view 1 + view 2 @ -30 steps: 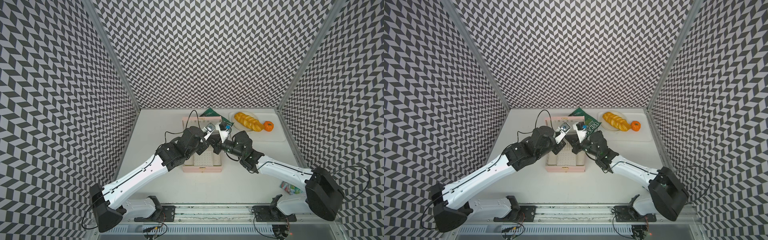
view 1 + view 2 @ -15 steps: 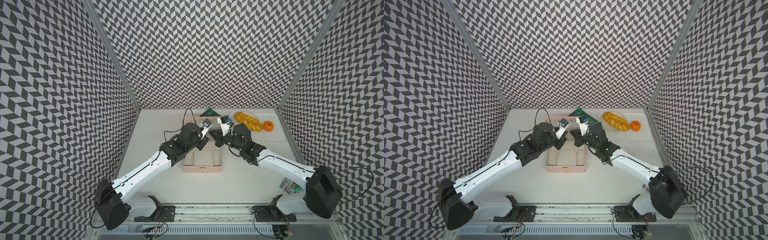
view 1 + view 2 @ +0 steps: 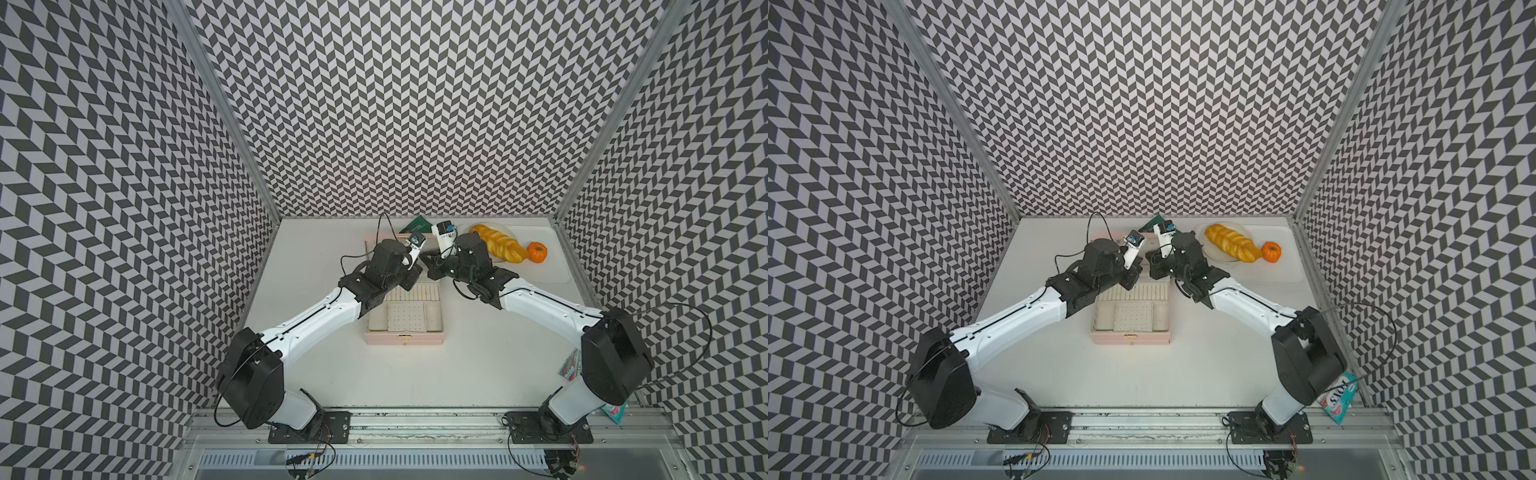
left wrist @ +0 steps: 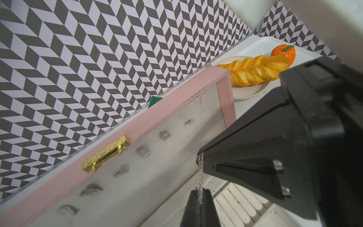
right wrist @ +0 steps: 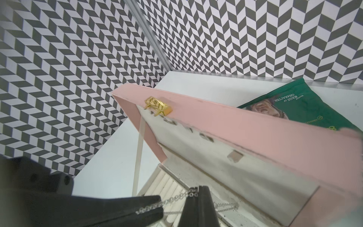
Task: Put jewelry chain into jewelry box
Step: Hang the necklace on the jewelry box clasp.
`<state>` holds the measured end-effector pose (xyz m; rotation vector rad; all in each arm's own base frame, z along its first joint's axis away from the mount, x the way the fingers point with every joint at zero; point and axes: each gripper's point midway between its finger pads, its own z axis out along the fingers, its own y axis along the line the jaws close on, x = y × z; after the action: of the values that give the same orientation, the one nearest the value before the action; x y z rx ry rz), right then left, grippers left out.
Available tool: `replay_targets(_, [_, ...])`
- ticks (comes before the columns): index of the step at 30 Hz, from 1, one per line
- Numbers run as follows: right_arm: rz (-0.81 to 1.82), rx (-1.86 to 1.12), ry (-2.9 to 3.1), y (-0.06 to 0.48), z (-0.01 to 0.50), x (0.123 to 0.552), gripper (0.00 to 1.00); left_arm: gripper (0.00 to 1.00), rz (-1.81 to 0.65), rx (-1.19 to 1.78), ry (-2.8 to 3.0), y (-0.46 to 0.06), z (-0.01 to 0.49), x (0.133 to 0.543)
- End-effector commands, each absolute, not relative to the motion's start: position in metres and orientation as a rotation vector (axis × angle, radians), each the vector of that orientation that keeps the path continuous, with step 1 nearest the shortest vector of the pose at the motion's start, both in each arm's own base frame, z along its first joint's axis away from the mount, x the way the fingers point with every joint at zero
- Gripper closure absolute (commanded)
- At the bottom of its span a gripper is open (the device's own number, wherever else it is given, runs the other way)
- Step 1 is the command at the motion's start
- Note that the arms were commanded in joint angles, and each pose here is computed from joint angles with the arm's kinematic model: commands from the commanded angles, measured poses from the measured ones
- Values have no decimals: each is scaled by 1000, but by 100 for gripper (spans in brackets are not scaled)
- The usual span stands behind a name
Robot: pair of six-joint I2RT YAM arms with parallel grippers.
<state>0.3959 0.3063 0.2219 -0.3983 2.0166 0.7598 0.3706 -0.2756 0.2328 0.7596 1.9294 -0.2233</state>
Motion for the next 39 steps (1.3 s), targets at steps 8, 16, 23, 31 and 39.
replay_targets(8, [697,-319,2048,285,213,415,100,100,-324,704,1854,-293,260,391])
replay_targets(16, [701,-300,2050,287,220,427,100,100,-356,699,1839,-302,266,403])
replay_targets(23, [691,-262,2052,285,221,438,100,100,-365,688,1836,-301,269,412])
replay_targets(31, [690,-203,2050,276,224,445,100,100,-365,692,1840,-303,267,418])
replay_targets(39, [699,-194,2057,276,222,448,100,100,-365,685,1844,-305,265,423])
